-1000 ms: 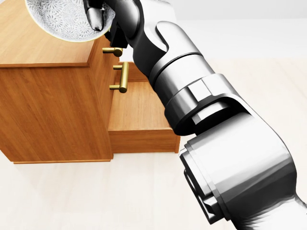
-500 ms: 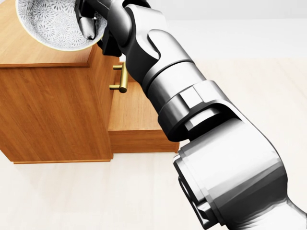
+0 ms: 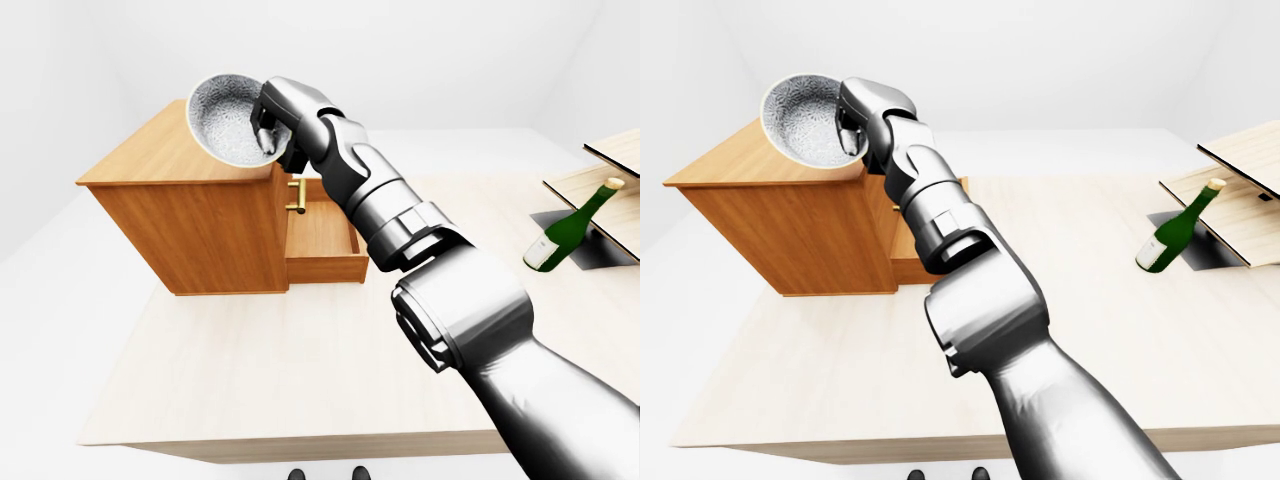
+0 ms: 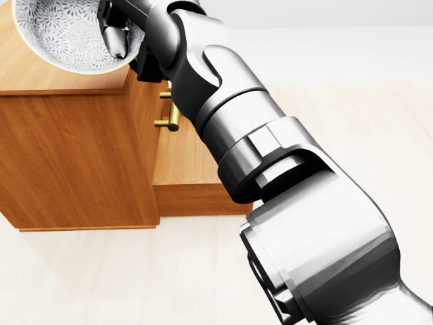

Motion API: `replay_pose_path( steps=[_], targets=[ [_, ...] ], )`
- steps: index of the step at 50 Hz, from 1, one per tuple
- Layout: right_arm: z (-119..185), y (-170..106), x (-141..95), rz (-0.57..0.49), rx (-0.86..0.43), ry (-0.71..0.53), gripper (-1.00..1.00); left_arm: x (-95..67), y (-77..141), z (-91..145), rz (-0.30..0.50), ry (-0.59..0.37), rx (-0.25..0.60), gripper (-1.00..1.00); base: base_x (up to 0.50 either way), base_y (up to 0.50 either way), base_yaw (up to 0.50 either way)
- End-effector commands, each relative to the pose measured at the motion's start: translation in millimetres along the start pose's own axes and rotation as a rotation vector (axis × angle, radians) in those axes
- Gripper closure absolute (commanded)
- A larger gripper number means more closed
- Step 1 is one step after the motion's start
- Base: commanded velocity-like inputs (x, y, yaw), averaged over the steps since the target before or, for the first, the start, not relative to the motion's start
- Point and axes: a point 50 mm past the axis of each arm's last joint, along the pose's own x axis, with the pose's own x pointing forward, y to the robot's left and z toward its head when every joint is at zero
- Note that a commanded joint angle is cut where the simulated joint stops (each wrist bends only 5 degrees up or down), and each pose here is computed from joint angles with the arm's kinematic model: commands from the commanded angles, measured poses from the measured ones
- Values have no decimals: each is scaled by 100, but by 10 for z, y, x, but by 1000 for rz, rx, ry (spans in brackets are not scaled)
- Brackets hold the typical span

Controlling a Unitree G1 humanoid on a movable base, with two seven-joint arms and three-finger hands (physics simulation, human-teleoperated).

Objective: Put the bowl on top of the cabinet.

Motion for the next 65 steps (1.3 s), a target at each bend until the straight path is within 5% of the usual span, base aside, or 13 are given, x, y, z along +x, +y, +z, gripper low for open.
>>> replay_pose_path(
  steps=[1,11,12,13,14,15,40,65],
  targets=[
    [-29,-49,0,-60,135,3,100,2,-5,14,-2,-3,-5,-100,0,0,0],
    [-27,-59,-1,-67,139,2,100,5,0,15,0,-2,-5,-100,0,0,0],
    [-30,-58,-1,-67,140,3,78,3,0,10,-1,0,-3,-100,0,0,0],
    [-31,-57,-1,-67,140,3,33,4,0,10,-1,0,-3,-100,0,0,0],
    [-31,-60,-1,-68,141,3,-91,5,-2,11,-1,0,-5,-100,0,0,0],
    [-32,-61,-1,-69,141,3,-100,5,-3,13,-1,-1,-6,-100,0,0,0],
    [-21,-129,-3,-69,132,-1,-100,6,-6,7,0,3,-8,-100,0,0,0],
    [277,-596,-57,-123,171,-97,-100,-2,-9,5,-4,3,-6,-100,0,0,0]
  ],
)
